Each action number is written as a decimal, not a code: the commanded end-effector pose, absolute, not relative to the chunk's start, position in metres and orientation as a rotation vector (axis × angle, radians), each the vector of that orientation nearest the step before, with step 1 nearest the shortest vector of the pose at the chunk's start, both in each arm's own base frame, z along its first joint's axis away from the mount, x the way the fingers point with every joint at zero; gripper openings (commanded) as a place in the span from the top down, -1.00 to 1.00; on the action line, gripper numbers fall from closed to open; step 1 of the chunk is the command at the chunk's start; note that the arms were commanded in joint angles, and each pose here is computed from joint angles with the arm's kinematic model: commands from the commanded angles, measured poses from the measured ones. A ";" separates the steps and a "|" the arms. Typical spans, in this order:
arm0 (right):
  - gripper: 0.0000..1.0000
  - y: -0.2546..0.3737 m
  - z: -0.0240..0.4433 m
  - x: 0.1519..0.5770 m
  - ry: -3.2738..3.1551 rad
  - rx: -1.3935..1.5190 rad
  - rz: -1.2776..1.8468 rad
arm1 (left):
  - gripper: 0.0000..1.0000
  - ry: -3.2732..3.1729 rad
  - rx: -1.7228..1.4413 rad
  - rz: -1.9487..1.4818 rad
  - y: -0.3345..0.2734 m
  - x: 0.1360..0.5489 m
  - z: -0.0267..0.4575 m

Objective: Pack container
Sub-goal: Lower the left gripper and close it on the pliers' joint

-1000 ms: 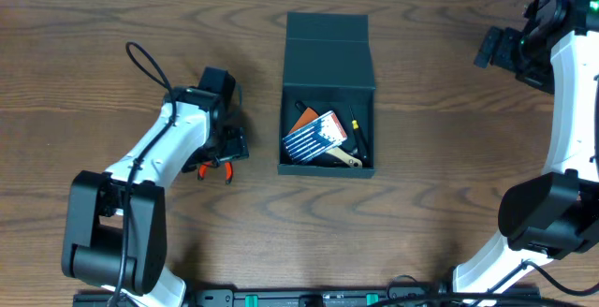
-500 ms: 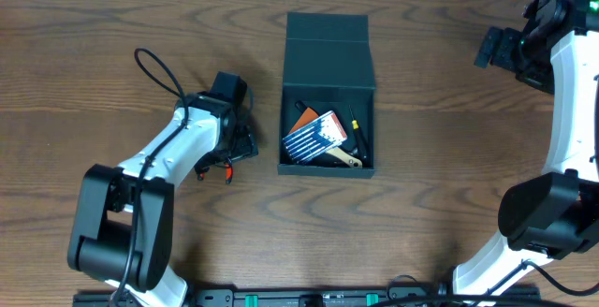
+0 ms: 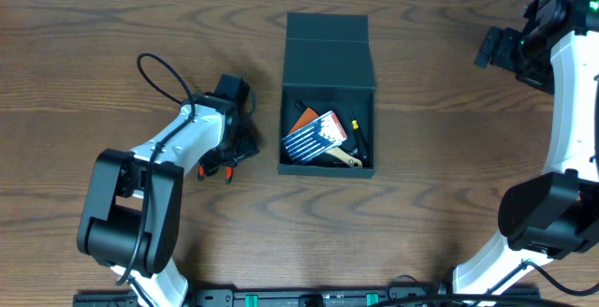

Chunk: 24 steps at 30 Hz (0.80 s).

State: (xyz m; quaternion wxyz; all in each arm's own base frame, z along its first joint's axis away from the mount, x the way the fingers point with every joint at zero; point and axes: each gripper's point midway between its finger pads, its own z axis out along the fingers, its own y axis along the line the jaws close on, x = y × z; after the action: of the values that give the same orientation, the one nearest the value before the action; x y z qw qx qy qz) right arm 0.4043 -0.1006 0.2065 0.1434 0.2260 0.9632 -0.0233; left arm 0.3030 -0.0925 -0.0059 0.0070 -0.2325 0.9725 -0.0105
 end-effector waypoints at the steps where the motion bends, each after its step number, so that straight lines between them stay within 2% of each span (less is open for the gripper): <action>1: -0.99 -0.102 0.213 0.405 2.759 0.643 -0.070 | -0.41 3.087 -0.780 -0.053 -0.098 0.295 -0.022; 9: -0.98 -0.102 0.213 0.405 2.759 0.643 -0.069 | -0.38 3.085 -0.774 -0.055 -0.098 0.296 -0.022; 15: -0.98 -0.102 0.213 0.405 2.759 0.643 -0.069 | -0.05 3.086 -0.775 -0.055 -0.098 0.296 -0.022; 18: -0.98 -0.102 0.213 0.405 2.759 0.643 -0.069 | -0.04 3.086 -0.774 -0.054 -0.098 0.296 -0.022; 24: -0.99 -0.102 0.213 0.405 2.759 0.643 -0.069 | 0.33 3.096 -0.777 -0.045 -0.097 0.293 -0.022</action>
State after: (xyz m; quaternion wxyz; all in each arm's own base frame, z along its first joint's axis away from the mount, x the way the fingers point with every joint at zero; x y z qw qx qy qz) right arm 0.4042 -0.1006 0.2067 0.1436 0.2260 0.9632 -0.0235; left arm 0.3039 -0.0930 -0.0059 0.0076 -0.2419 0.9702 -0.0123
